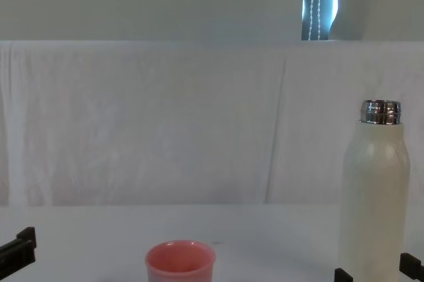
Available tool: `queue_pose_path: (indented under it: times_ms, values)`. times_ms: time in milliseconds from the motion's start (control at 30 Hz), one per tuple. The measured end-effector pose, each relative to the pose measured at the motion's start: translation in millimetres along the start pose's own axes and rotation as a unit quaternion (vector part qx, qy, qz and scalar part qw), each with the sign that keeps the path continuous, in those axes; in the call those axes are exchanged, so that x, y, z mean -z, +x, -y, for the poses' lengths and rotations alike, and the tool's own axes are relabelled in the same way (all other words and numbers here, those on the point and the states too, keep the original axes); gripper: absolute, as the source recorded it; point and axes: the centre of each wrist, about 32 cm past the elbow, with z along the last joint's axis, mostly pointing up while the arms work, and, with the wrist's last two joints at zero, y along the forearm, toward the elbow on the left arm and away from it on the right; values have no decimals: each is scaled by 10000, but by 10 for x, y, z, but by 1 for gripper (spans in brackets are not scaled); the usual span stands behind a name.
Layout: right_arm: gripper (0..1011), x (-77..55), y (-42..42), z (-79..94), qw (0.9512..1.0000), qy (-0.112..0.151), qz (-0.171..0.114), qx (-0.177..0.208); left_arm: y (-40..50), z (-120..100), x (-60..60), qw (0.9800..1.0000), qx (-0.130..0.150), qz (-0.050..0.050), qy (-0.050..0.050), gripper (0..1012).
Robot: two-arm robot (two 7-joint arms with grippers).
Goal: Grasp the thermos with one hand and pour water into the cup lid.
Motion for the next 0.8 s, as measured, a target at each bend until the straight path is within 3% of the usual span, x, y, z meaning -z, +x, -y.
queue_pose_path:
  times_ms: [800]
  values:
    - [1002, 0, 0, 0, 10000, 0, 0, 0, 0, 0, 0, 10000, 0, -1, 0, 1001]
